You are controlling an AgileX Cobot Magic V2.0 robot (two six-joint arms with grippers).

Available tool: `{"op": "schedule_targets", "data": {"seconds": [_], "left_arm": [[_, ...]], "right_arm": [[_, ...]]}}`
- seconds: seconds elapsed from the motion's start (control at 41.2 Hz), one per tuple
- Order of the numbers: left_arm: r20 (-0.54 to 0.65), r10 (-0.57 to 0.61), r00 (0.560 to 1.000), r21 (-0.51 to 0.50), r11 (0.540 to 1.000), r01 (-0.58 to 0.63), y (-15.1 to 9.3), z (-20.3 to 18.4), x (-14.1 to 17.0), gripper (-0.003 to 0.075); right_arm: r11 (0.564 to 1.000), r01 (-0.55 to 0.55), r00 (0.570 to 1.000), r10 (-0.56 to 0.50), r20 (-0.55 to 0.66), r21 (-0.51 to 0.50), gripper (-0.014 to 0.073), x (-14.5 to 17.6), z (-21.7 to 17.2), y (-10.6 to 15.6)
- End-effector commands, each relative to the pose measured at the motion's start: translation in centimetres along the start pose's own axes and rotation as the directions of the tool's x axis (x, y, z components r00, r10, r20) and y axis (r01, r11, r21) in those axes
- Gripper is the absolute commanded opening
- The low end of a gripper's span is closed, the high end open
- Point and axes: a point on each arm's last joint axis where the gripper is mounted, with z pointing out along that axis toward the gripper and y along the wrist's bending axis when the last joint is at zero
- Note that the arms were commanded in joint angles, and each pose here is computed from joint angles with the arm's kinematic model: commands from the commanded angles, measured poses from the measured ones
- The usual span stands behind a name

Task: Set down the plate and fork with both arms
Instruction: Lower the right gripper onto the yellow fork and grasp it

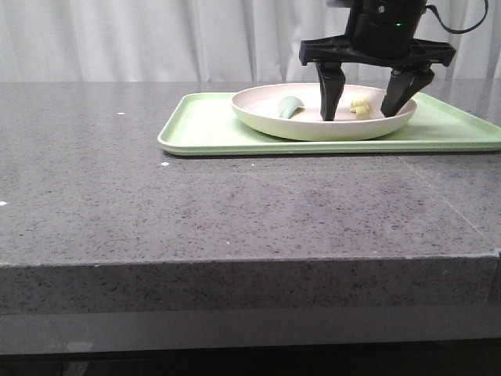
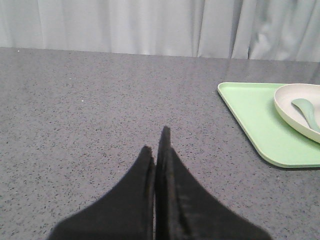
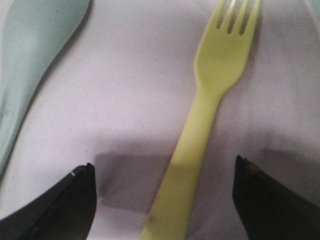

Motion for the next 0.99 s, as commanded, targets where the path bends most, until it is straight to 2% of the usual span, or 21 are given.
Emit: {"op": "schedule_targets", "data": {"seconds": [0.0,0.291,0.364,0.509,0.655,0.752,0.97], "left_arm": [[0.106,0.004,0.994,0.018,1.000,-0.006,-0.23,-0.25,-1.67,-0.0018],[0.106,0.004,0.994,0.018,1.000,-0.006,-0.23,-0.25,-1.67,-0.0018],[0.106,0.004,0.994,0.018,1.000,-0.006,-0.23,-0.25,-1.67,-0.0018],[0.106,0.004,0.994,0.018,1.000,-0.006,-0.23,-0.25,-1.67,-0.0018],[0.106,0.004,0.994,0.018,1.000,-0.006,-0.23,-0.25,-1.67,-0.0018],[0.106,0.004,0.994,0.018,1.000,-0.006,-0.23,-0.25,-1.67,-0.0018],[0.106,0.004,0.994,0.018,1.000,-0.006,-0.23,-0.25,-1.67,-0.0018]], "right_arm": [[1.000,0.003,0.993,0.000,0.122,-0.023,0.0584,-1.34,-2.97,0.17],[1.000,0.003,0.994,0.000,0.109,-0.020,0.0573,-1.26,-2.60,0.15],[1.000,0.002,0.995,-0.001,0.101,-0.017,0.0512,-1.19,-2.59,0.13],[1.000,0.002,0.996,-0.001,0.093,-0.015,0.0304,-1.11,-2.58,0.11],[1.000,0.002,0.996,-0.001,0.093,-0.015,0.0141,-1.11,-2.58,0.11],[1.000,0.002,0.996,-0.001,0.093,-0.015,0.0101,-1.11,-2.58,0.11],[1.000,0.002,0.995,-0.001,0.100,-0.017,0.0099,-1.18,-2.59,0.13]]}}
